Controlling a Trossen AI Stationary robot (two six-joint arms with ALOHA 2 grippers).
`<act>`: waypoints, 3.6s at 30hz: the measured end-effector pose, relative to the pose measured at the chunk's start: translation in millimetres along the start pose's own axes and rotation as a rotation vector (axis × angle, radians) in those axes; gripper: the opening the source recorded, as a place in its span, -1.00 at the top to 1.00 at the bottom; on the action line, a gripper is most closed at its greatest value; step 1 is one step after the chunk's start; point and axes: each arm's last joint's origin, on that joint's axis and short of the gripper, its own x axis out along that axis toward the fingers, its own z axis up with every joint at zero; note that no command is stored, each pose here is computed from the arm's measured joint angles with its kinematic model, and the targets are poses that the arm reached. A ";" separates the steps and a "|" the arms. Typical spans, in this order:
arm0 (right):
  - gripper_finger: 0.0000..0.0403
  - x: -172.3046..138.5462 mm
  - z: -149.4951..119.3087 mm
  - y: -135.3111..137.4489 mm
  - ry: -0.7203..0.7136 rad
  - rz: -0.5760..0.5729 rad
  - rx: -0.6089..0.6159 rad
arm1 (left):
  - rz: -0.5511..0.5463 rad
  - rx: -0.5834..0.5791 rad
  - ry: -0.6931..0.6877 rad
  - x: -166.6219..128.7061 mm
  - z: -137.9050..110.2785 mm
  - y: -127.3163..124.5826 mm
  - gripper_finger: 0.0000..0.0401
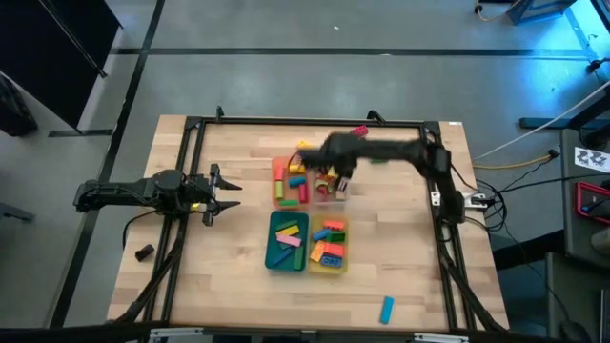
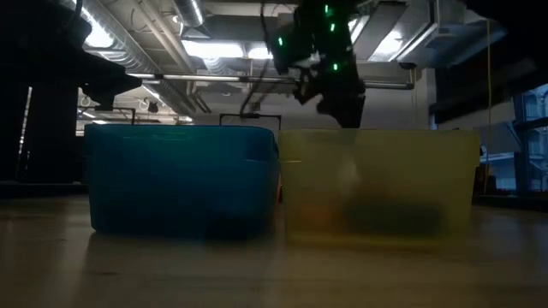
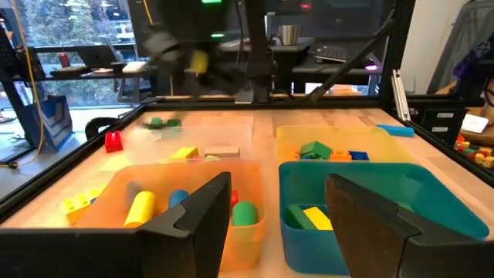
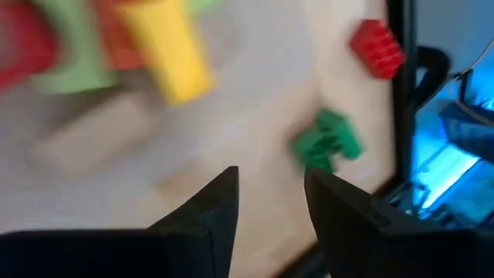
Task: Sort blocks by size
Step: Put the red game piece into the yellow bin
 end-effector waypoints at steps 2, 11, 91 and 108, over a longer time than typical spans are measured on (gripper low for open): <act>0.26 12.6 7.9 -27.1 0.024 -0.002 -0.053 | 0.000 0.000 0.000 0.0 0.0 0.0 0.03; 0.25 61.3 24.5 -127.2 0.034 0.057 0.049 | 0.000 0.000 0.000 0.0 0.0 0.0 0.03; 0.12 177.0 58.0 -166.4 -0.096 0.231 -0.553 | -0.001 0.000 0.001 0.0 -0.1 -0.1 0.03; 0.26 153.2 57.5 -137.4 0.061 0.101 -0.682 | -0.002 0.000 0.001 0.0 -0.1 -0.1 0.03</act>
